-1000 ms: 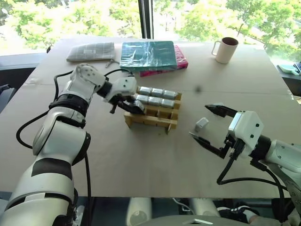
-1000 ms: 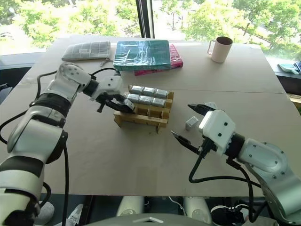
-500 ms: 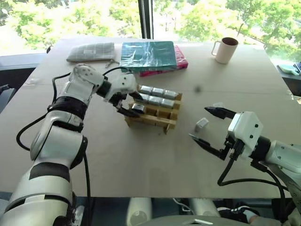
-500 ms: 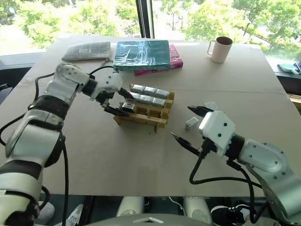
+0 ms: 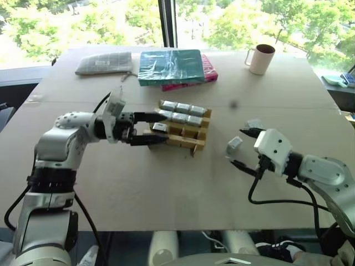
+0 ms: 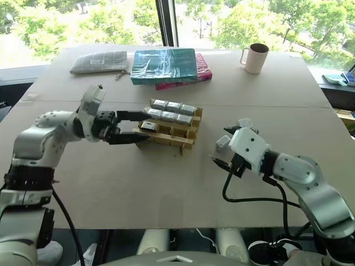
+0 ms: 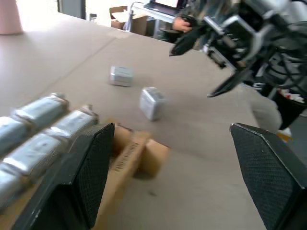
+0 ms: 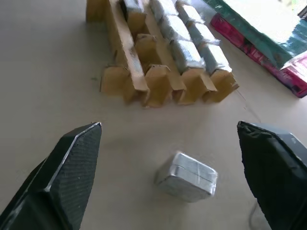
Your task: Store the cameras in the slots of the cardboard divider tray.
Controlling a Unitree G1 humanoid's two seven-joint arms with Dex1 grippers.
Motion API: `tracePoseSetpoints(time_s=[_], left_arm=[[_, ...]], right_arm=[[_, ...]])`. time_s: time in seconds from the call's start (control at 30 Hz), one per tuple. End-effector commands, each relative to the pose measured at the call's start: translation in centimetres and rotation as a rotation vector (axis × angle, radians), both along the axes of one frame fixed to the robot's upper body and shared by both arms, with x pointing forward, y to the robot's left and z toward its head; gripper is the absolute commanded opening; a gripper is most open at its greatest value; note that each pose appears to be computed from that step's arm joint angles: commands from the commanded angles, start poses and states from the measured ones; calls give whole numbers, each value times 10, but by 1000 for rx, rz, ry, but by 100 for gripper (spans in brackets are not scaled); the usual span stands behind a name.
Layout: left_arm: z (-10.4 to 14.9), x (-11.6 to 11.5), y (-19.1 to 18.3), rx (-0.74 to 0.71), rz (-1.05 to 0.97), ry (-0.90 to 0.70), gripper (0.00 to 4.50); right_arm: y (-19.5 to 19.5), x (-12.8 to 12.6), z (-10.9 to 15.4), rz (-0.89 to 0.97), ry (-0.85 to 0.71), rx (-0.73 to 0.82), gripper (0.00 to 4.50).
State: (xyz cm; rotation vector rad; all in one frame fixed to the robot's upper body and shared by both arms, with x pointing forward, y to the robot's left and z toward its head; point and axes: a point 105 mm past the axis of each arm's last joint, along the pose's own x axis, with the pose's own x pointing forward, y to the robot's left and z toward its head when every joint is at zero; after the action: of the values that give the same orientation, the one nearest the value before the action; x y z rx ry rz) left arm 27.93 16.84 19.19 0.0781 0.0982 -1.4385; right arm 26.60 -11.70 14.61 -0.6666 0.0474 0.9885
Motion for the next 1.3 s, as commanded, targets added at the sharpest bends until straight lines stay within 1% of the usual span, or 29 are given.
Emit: tracePoseSetpoints(time_s=[0.03,0.13,0.2,0.37,0.47,0.57,0.9,0.97,1.03,1.07,1.1,1.13,1.17,1.23,1.3], left_arm=[[6,-20,-2,-21,0,-118,398],[0,-31,1,-64,43,-106,398],[-9,-41,4,-61,47,-104,398],[-18,-53,7,-78,89,-66,398],[-18,-58,3,-94,103,-70,398],[-17,-61,1,-98,101,-80,398],[-9,-67,-12,-114,118,-92,398],[-7,-68,-15,-116,121,-91,398],[-4,-68,-18,-118,126,-88,398],[-3,-67,-19,-121,133,-85,398],[-3,-66,-19,-125,140,-82,398],[-2,-66,-19,-127,145,-80,398],[-1,-65,-21,-130,147,-80,398],[2,-65,-25,-133,150,-83,398],[7,-63,-29,-138,152,-90,398]], right_arm=[[-8,14,4,82,-83,-113,450],[-11,18,1,154,-79,-164,450],[-13,24,1,183,-88,-188,450],[-14,34,0,261,-126,-246,450],[-8,40,2,337,-175,-284,450],[-7,46,0,364,-174,-298,450],[-10,58,-6,372,-159,-317,450],[-12,60,-2,346,-143,-274,450],[-19,58,12,288,-55,-140,450],[-23,56,21,252,-5,-47,450],[-27,57,29,210,30,30,450],[-30,58,34,183,48,74,450],[-35,64,39,118,72,133,450],[-42,71,42,28,110,193,450],[-48,77,38,-68,149,249,450]])
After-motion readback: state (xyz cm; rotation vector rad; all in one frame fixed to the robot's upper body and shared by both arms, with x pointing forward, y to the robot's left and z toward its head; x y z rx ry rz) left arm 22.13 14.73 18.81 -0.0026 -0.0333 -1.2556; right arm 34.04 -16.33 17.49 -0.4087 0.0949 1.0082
